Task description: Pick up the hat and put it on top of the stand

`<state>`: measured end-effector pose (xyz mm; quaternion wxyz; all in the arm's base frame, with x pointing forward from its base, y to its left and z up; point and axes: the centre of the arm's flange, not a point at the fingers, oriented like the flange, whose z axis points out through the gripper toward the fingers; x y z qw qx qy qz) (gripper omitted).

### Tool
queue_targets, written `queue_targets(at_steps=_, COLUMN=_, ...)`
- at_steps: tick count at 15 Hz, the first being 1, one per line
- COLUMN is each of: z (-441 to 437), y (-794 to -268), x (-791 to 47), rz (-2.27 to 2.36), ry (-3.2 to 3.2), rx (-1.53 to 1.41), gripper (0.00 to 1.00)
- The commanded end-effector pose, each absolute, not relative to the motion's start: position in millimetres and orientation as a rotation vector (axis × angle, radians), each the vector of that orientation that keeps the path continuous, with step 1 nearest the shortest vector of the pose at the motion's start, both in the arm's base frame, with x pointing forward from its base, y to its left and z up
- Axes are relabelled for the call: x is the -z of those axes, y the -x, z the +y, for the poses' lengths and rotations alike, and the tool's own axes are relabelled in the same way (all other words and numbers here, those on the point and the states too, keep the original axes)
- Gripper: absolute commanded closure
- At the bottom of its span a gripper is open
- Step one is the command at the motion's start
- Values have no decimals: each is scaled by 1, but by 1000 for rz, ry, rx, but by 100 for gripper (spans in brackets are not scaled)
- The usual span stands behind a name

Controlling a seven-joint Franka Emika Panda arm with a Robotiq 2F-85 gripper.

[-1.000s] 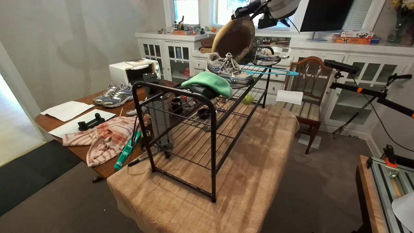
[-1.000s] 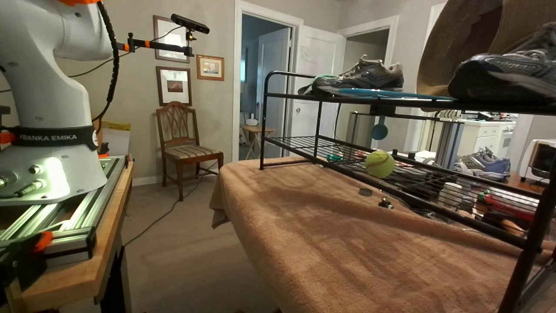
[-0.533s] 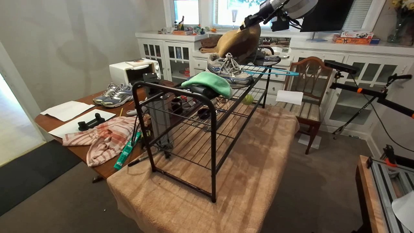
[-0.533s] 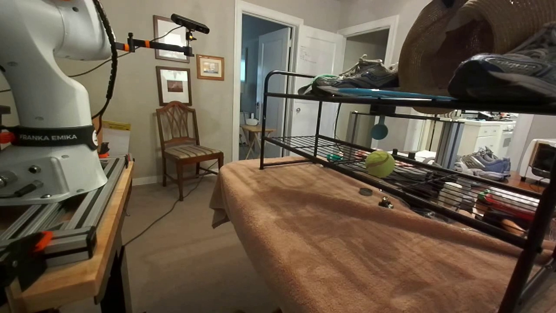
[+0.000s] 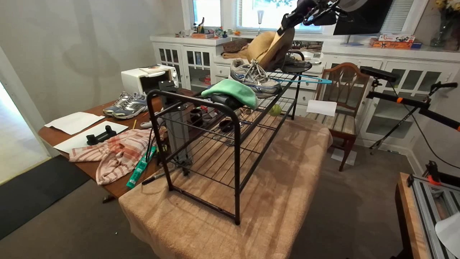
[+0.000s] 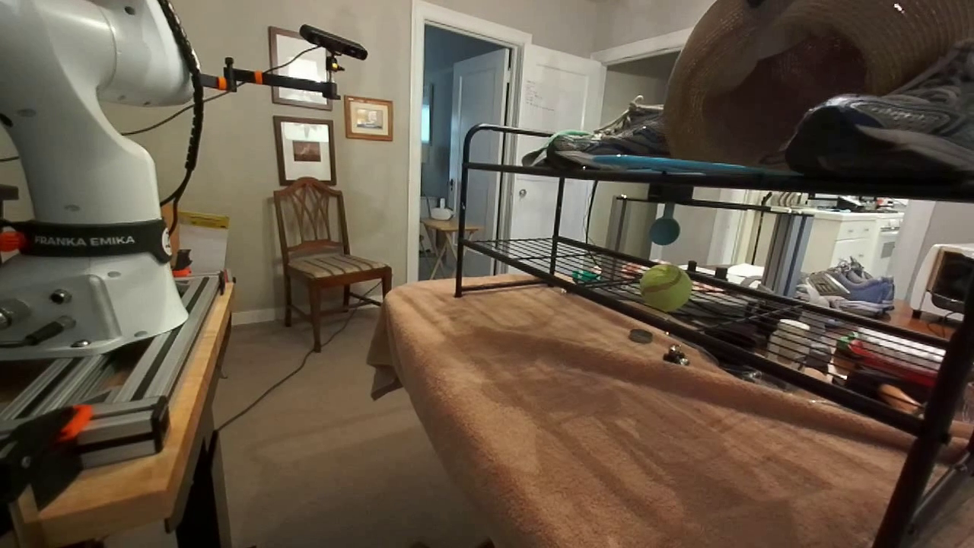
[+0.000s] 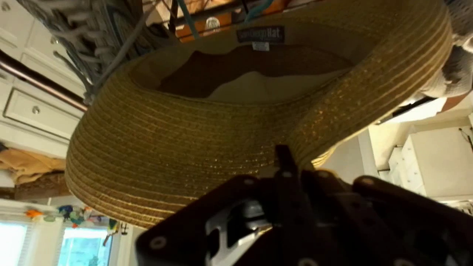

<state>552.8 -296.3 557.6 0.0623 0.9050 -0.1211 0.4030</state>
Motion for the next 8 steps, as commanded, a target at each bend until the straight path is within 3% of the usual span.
queue_targets(at_steps=1, z=-288, y=-555, x=-556, rz=-502, ry=-2823, rx=-1009, gripper=99)
queue_targets(at_steps=8, z=-297, y=-560, x=-529, rz=-702, ry=-2809, rx=-747, gripper=99)
